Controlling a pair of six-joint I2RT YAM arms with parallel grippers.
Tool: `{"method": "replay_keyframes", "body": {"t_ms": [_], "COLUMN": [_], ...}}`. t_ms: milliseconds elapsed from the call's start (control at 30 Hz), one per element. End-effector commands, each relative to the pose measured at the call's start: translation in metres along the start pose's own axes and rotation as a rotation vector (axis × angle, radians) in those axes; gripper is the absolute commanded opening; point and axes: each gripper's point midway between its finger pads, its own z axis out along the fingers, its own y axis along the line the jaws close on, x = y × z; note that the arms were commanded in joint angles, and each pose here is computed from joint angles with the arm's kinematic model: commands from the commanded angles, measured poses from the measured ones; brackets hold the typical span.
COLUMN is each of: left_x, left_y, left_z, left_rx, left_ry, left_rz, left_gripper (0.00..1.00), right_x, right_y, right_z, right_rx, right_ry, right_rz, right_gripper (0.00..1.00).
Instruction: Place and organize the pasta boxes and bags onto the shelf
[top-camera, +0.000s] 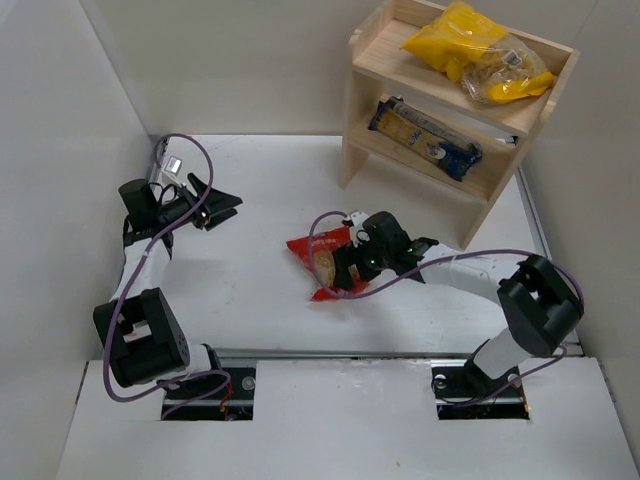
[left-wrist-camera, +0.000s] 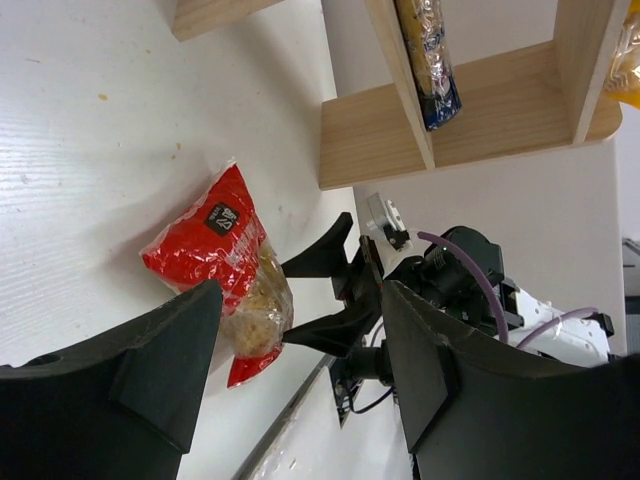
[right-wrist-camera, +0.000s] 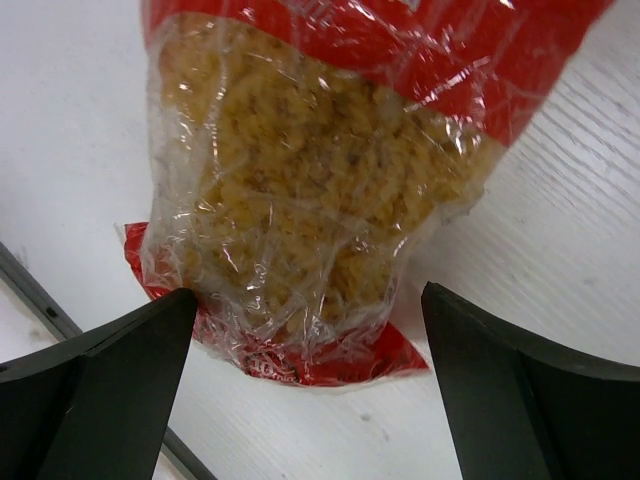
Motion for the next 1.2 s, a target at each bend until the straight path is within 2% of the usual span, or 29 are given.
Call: {"method": "replay_keyframes", "body": {"t_ms": [0,267,467,667,800,1167], "left_x": [0.002,0.004,0.006,0.010,0.011,0.011], "left_y": [-0.013,-0.012,-0.013,-0.011,-0.011,-0.011], "left_z": [-0.003,-0.003,-0.003,-0.001,-0.001,-0.003], "left_rx": [0.036,0.038,0.047,0.052,0.054,0.058], "left_ry": [0.003,0.007,0.016,0.029,0.033,0.032], "left_rz": [0.077,0.074,0.076,0.070,0.072,0.083], "left_gripper": [0.63,0.63,0.63,0.63,0.64,0.64], "right_x": [-0.048,-0.063,-0.042,-0.039,-0.027,0.023], "right_y": [0.030,0.031,0.036,0.021,0.013,-0.013], "right_z": [-0.008,-0.004,0.015,0.028,0.047,0.103], "right_rx": [-0.113,-0.059,0.010,0.183,0.278,0.352], "right_ry": [-0.202,-0.223,-0.052,-0.022,0.063,0.266], "right_rz": [-0.022,0.018,0.064,0.084,0.049,-0.046], "right_gripper": [1.00,1.00,1.00,1.00,1.00,1.00]}}
